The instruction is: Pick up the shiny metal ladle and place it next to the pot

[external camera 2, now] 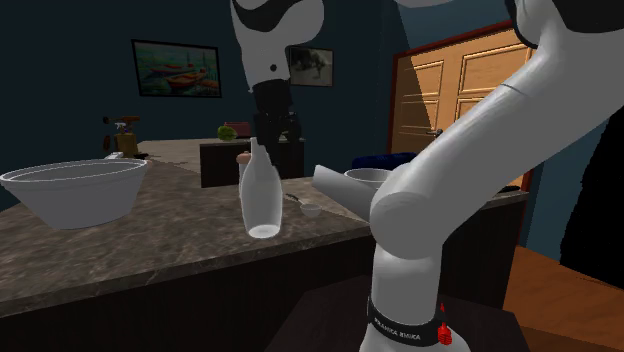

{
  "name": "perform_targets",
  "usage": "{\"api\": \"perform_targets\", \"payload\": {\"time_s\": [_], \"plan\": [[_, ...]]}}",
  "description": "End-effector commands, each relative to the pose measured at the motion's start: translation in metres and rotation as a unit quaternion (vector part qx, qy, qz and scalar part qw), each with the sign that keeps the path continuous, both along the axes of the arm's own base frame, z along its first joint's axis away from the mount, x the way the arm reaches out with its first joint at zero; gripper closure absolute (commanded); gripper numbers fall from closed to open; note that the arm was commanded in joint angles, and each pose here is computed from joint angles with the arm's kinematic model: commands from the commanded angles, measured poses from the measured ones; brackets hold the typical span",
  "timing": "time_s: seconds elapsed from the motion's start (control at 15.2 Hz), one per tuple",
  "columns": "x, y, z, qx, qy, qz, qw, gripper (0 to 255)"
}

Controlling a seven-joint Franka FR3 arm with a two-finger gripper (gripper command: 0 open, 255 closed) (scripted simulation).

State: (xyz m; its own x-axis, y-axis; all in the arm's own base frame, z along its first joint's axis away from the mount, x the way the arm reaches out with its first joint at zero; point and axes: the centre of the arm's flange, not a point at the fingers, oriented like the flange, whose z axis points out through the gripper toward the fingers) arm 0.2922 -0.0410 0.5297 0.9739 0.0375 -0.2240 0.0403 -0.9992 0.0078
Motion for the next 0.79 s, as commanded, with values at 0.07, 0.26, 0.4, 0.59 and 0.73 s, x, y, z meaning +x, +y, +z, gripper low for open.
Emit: {"api": "perform_targets", "payload": {"time_s": [0.07,0.26,0.4,0.59,0.73], "plan": [[0.006,-0.010,-0.006,0.001,-0.005,-0.016,0.9999,0],[0.022,-0.042,-0.025,0.004,-0.019,-0.063,0.9978,0],[0.031,-0.064,-0.037,0.006,-0.028,-0.094,0.9951,0],[0.043,-0.098,-0.055,0.008,-0.042,-0.141,0.9891,0],[0.049,-0.121,-0.067,0.010,-0.051,-0.172,0.9837,0]]}}
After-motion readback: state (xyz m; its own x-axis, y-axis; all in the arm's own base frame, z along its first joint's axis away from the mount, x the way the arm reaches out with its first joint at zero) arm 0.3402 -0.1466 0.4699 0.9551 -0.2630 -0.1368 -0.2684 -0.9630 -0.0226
